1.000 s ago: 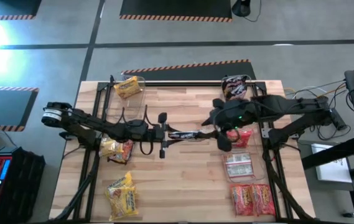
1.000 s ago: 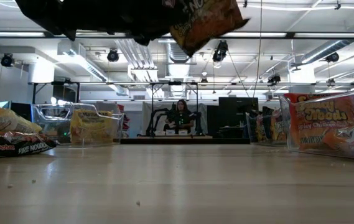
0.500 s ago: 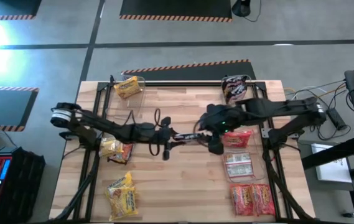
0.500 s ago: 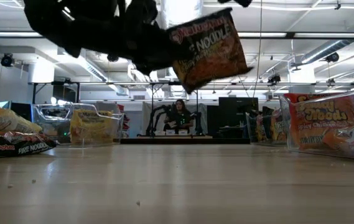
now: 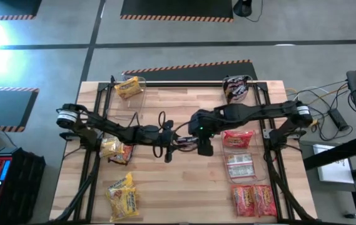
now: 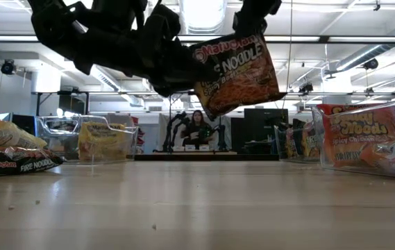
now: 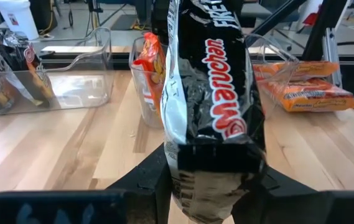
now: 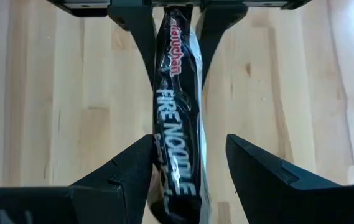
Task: Sort Maruchan noodles
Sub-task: Put the black noodle pack into the top right transparent bin
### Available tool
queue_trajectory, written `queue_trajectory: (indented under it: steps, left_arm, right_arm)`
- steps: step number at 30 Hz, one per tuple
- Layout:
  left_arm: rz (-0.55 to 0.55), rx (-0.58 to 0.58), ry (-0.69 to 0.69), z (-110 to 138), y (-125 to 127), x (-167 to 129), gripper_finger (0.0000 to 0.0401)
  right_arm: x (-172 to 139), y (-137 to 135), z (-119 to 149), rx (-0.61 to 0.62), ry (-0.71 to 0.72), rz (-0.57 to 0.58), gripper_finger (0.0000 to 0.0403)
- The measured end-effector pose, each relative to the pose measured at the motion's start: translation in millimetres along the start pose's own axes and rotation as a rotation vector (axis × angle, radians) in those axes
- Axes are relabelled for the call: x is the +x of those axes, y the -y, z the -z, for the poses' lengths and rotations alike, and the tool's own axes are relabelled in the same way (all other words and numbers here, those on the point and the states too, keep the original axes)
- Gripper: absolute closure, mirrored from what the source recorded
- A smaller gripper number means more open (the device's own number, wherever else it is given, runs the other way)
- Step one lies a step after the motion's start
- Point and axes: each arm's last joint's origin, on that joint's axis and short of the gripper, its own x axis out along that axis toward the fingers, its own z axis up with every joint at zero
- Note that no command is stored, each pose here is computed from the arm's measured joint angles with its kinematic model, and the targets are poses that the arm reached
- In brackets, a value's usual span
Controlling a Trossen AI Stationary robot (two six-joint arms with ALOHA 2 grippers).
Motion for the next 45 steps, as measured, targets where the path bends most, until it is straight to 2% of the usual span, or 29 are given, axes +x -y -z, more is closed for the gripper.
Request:
queue_trajectory:
  steps: [4, 13, 19, 23, 30, 36, 45]
  left_arm:
    - [0.001, 0.000, 0.004, -0.1, 0.0, 0.2, 0.0301]
    - [0.002, 0.018, 0.034, -3.1, 0.2, 0.2, 0.0301]
    - [0.003, 0.017, 0.035, -3.2, 0.2, 0.2, 0.0301]
    - [0.003, 0.017, 0.039, -3.5, 0.2, 0.2, 0.0301]
    - [0.005, 0.016, 0.047, -4.4, 0.3, 0.1, 0.0290]
    - [0.002, -0.058, 0.083, -8.2, 0.2, -0.2, 0.0268]
    - [-0.060, -0.025, 0.081, -7.8, -2.5, -0.2, 0.0208]
  right_arm:
    - [9.3, -1.7, -3.4, 0.009, 0.001, -0.055, 0.0213]
    - [33.6, -2.1, -4.8, 0.002, -0.054, -0.070, 0.0213]
    - [36.0, -2.1, -4.6, -0.011, -0.062, -0.070, 0.0216]
    - [36.0, -2.1, -4.5, -0.011, -0.063, -0.070, 0.0236]
    - [35.9, 0.4, -3.4, -0.010, -0.075, -0.062, 0.0297]
    - [31.4, 8.1, 2.2, 0.000, -0.128, -0.056, 0.0297]
    - [11.0, 35.6, 17.0, -0.010, -0.235, -0.014, 0.0298]
